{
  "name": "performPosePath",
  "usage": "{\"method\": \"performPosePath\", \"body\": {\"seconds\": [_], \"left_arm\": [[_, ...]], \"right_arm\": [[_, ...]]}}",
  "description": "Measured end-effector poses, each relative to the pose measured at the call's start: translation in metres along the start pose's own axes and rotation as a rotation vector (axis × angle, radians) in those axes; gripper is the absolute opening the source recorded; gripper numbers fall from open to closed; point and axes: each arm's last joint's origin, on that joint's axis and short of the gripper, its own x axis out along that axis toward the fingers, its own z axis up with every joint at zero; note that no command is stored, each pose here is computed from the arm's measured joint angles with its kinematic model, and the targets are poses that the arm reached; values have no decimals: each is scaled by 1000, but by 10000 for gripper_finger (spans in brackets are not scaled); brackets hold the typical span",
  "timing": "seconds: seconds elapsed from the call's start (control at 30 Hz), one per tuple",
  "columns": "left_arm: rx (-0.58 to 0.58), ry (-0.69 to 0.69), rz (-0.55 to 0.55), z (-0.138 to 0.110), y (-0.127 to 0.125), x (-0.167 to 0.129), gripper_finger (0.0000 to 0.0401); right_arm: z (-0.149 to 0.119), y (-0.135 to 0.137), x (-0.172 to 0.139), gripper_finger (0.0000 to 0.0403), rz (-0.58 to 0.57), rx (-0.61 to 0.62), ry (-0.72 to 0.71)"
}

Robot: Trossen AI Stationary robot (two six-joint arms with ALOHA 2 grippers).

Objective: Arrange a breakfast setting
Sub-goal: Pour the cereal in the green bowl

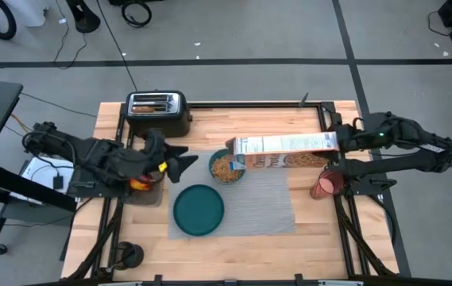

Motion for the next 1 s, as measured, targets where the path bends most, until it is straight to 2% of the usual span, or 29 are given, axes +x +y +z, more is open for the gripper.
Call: {"method": "performPosePath", "body": {"seconds": [0.27, 0.63, 0.83, 1.0], "left_arm": [[58, -232, -127, 32, -14, 3, 304], [71, -335, -108, 53, -7, 3, 304], [97, -412, -124, 68, -5, -10, 304], [155, -572, -188, 96, -11, -39, 304]], "right_arm": [[-5, 0, -14, 232, -9, 6, -96], [0, -1, -28, 232, -1, 7, -185], [17, -1, -44, 232, 16, 45, -331], [42, -3, -60, 232, 38, 111, -603]]}}
